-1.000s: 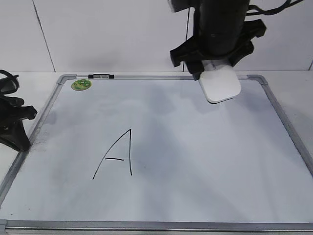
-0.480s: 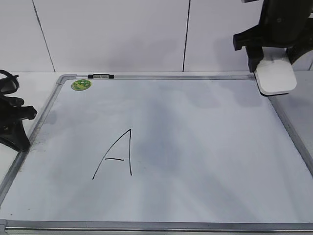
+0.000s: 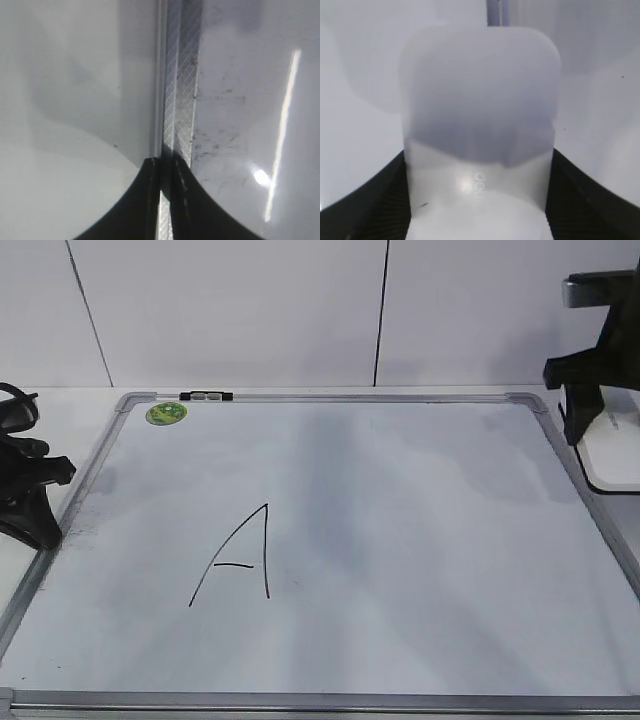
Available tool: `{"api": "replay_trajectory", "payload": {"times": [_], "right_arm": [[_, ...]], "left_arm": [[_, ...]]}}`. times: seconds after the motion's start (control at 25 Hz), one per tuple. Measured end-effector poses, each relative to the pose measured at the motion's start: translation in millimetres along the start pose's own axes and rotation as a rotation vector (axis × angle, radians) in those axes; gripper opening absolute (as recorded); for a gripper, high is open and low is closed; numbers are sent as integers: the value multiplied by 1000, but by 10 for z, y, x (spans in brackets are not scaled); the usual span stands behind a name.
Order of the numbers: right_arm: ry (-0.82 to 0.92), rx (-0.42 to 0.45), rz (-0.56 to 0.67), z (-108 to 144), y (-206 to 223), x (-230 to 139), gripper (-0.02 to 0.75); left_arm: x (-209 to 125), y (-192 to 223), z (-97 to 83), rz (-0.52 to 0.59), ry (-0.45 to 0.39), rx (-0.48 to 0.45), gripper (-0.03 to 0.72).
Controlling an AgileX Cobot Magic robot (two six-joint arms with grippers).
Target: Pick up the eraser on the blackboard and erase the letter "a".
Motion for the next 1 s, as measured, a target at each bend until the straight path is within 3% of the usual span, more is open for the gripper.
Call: {"api": "replay_trajectory", "payload": {"times": [0.32,1.0], "right_arm": [[-20,57,96,75,403,51,529],[-32,73,189,124,808,72,529]], "left_arm": [[0,0,0,0,0,0,20],[-2,0,0,2,0,0,21]]}}
Point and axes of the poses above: a point on each arm's last joint axis where the gripper is mounted, y pointing out along that axis toward the gripper, z along the wrist's bending axis when the last joint is at zero, x = y × z, the point moved 1 cm from there along y, pointing out along that axis toward the gripper, and after that the axes turned 13 degrees about -y, right-handed, at the moved point
